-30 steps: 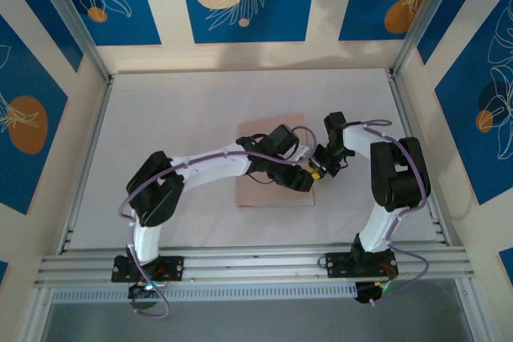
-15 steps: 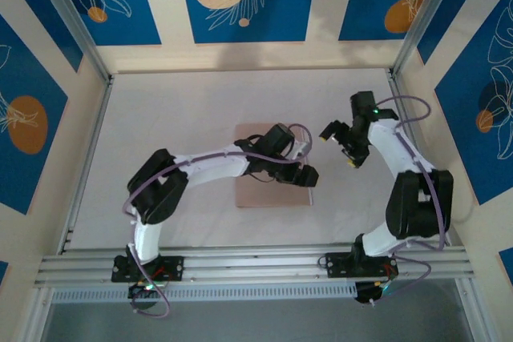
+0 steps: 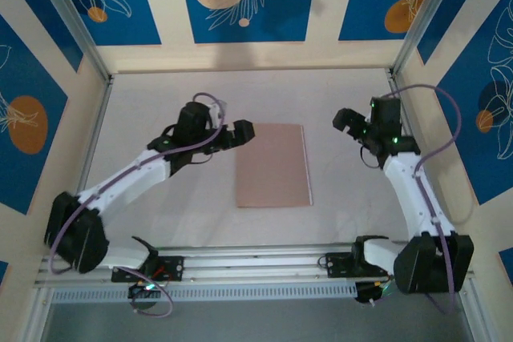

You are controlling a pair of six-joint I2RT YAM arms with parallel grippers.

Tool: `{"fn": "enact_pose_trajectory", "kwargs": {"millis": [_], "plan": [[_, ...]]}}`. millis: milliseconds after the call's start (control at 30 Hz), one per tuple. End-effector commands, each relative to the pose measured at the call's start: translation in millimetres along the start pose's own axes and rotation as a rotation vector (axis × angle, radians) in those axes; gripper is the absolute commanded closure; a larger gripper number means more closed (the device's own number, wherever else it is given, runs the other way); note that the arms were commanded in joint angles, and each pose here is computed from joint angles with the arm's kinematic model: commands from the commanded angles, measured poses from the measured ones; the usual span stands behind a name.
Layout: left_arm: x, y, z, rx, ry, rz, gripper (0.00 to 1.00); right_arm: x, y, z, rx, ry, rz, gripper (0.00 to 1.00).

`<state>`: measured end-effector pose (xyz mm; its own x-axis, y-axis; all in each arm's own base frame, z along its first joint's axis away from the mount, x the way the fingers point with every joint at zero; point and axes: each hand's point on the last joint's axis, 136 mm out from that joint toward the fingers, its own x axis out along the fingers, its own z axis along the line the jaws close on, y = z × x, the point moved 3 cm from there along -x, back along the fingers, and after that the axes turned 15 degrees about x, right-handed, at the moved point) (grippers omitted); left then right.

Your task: Put the files into the folder

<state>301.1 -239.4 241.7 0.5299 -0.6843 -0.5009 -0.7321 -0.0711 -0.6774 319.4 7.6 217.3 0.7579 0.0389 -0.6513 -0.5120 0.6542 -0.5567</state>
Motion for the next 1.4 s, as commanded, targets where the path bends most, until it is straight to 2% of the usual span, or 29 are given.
{"fn": "enact_pose_trajectory", "kwargs": {"millis": [0,67,167,267,400,533,667,867,933,1133,1267,1367], "plan": [[-39.3,7.1,41.4,0.056,-0.280,-0.020,0.00,6.5,-17.7,3.0,-0.156,-0.108,-0.277,0.01],[-61.6,11.8,61.1,0.083,-0.440,-0.020,0.00,20.5,-3.6,-8.4,-0.195,-0.123,-0.284,0.01],[-91.6,22.3,94.7,0.093,-0.700,-0.027,0.00,44.9,20.2,-26.4,-0.228,-0.102,-0.215,0.01],[-119.8,30.2,117.6,0.134,-0.896,-0.051,0.00,64.5,37.8,-38.9,-0.241,-0.101,-0.186,0.01],[-138.5,35.3,129.1,0.260,-1.002,-0.047,0.00,79.7,46.0,-38.9,-0.265,-0.129,-0.163,0.01],[-145.7,44.7,138.2,0.341,-1.047,-0.036,0.00,89.7,39.9,-24.4,-0.313,-0.196,-0.191,0.01],[-153.2,55.7,149.7,0.367,-1.113,-0.052,0.00,96.6,36.6,-17.8,-0.388,-0.220,-0.200,0.01],[-166.0,47.3,155.1,0.491,-1.201,-0.167,0.00,107.0,40.2,-35.2,-0.339,-0.279,-0.270,0.01],[-166.3,45.2,158.7,0.531,-1.223,-0.188,0.00,108.7,42.4,-35.5,-0.349,-0.249,-0.244,0.01],[-162.4,48.5,188.5,0.515,-1.284,-0.239,0.00,110.2,43.2,-32.0,-0.376,-0.238,-0.256,0.01],[-147.1,48.9,213.3,0.531,-1.266,-0.209,0.00,111.0,44.4,-31.0,-0.384,-0.230,-0.251,0.01],[-126.1,45.8,222.6,0.547,-1.133,-0.235,0.00,111.1,44.0,-31.1,-0.385,-0.230,-0.253,0.01]]}}
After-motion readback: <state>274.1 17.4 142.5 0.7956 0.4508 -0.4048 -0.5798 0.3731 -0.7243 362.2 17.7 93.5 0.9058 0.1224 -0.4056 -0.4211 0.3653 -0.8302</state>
